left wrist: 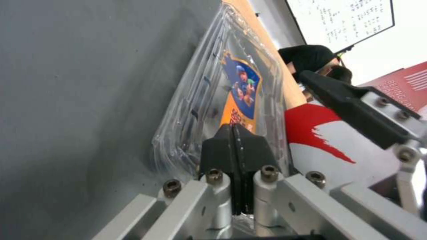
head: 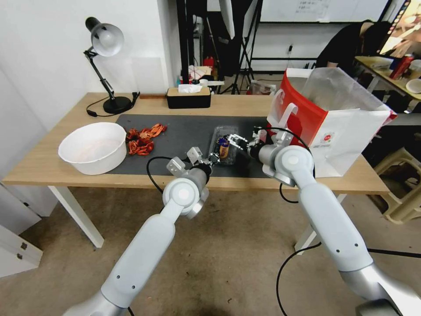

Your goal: Close the takeout container lid, then place the container into the takeout bag.

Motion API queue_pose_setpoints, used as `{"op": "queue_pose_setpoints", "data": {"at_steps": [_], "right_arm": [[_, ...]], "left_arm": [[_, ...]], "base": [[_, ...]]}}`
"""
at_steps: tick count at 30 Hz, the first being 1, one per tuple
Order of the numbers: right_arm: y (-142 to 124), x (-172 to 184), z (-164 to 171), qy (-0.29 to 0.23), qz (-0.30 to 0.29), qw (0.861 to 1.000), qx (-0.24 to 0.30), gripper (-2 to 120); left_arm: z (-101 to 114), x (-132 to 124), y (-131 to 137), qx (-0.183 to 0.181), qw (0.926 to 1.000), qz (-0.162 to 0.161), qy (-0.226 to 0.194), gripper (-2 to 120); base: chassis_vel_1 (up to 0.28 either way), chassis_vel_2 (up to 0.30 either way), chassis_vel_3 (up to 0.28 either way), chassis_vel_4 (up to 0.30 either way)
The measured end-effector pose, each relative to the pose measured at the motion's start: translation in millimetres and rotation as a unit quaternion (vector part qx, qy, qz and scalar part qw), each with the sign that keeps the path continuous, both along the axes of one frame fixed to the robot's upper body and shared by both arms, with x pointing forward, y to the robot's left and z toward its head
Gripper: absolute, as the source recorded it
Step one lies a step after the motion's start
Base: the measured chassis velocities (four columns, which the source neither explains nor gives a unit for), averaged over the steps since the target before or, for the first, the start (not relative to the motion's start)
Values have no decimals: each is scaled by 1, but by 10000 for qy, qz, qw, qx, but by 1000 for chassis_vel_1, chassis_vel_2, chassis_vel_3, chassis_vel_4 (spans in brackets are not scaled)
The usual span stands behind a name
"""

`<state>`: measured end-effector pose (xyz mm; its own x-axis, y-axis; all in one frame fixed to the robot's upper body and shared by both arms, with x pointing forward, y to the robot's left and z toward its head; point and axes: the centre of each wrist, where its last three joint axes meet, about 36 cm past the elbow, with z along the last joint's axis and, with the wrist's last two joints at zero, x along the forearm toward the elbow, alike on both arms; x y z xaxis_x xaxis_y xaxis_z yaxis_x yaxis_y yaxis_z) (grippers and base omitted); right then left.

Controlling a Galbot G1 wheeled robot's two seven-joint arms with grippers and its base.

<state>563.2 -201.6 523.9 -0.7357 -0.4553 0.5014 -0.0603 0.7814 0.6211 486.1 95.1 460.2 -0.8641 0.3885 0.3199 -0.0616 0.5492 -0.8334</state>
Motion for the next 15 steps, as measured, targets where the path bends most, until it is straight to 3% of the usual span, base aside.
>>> {"op": "queue_pose_setpoints", "data": {"at_steps": [9,15], "right_arm": [[6,13,2,361,-5,9991,-235,99],[7,18,1,513,-16,9985,-202,80]], "left_arm": [[0,0,0,-5,10000,27,2,0],[2,1,0,-10,10000,37,-5,0]], "base": [[0,0,0,0],[0,0,0,0]]}}
